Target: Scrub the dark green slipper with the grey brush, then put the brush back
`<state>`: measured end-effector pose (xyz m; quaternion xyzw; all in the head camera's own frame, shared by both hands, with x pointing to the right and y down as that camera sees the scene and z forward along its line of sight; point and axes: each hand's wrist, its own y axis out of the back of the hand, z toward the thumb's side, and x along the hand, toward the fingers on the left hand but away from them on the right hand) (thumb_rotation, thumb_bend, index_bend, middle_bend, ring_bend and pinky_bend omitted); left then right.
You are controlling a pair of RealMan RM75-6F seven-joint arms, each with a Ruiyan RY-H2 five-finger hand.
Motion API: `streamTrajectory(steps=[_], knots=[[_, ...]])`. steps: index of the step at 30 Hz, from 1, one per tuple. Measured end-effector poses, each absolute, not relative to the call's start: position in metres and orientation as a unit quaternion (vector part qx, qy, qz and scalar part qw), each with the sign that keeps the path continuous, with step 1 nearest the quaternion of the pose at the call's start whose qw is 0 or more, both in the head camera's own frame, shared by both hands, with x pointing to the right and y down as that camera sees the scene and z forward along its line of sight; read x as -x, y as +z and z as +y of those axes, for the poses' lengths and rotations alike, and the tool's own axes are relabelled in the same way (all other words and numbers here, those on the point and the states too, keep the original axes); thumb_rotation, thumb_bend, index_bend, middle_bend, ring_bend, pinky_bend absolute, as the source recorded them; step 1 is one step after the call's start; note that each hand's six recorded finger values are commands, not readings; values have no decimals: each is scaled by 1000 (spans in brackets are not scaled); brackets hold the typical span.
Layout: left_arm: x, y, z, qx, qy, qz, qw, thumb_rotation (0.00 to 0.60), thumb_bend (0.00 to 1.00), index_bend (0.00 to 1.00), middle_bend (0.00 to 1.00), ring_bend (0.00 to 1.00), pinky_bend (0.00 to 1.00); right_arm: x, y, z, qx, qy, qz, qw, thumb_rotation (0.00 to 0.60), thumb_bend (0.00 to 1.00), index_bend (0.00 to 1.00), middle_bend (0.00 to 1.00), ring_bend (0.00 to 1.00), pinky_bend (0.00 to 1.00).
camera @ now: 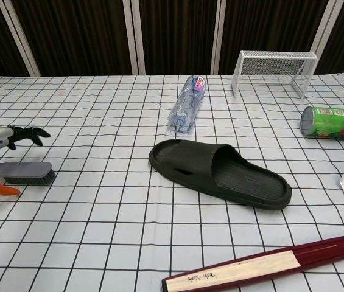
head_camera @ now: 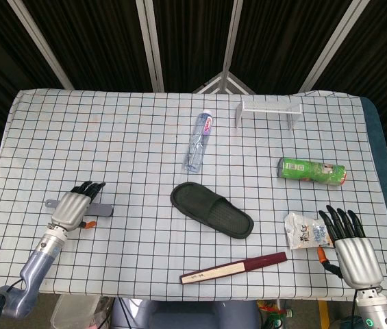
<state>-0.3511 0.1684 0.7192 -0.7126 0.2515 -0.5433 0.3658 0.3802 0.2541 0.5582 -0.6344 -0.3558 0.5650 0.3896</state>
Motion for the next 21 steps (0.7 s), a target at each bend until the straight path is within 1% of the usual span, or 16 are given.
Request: streamTrajectory(steps=[2, 4, 7, 8, 9, 11, 13, 17, 20, 21], knots=[[349, 712, 169, 718, -538, 259, 357, 600, 14, 0, 0, 0, 199, -382, 556, 254, 630, 567, -358, 393, 502, 497, 0, 0, 0, 0], [347, 698, 170, 725, -525, 273, 353, 600, 13, 0, 0, 0, 185, -384, 552, 254, 622, 570, -361, 398, 502, 497, 0, 0, 0, 0], [348, 662, 169, 728, -492, 309, 363, 600, 12, 0, 0, 0, 153, -386, 548, 256, 616, 574, -362, 400, 501, 494, 0, 0, 0, 0], [352, 643, 170, 726, -476, 328, 373, 600, 11, 0, 0, 0, 142, -386, 547, 256, 615, 575, -362, 401, 502, 487, 0, 0, 0, 0], [355, 635, 171, 724, -471, 335, 377, 600, 10, 0, 0, 0, 136, -387, 546, 256, 613, 576, -363, 400, 501, 480, 0, 0, 0, 0], [369, 610, 179, 713, -461, 356, 391, 600, 9, 0, 0, 0, 132, -389, 544, 256, 611, 577, -366, 400, 501, 472, 0, 0, 0, 0], [389, 592, 195, 695, -470, 372, 398, 600, 8, 0, 0, 0, 129, -393, 543, 257, 607, 584, -368, 394, 501, 470, 0, 0, 0, 0], [441, 548, 254, 632, -531, 391, 408, 600, 8, 0, 0, 0, 120, -404, 543, 259, 601, 603, -368, 373, 502, 470, 0, 0, 0, 0], [454, 524, 283, 602, -564, 382, 417, 600, 8, 0, 0, 0, 105, -404, 545, 262, 604, 609, -363, 364, 501, 456, 0, 0, 0, 0], [454, 520, 287, 600, -567, 379, 418, 600, 8, 0, 0, 0, 97, -404, 545, 262, 605, 610, -361, 363, 502, 441, 0, 0, 0, 0]])
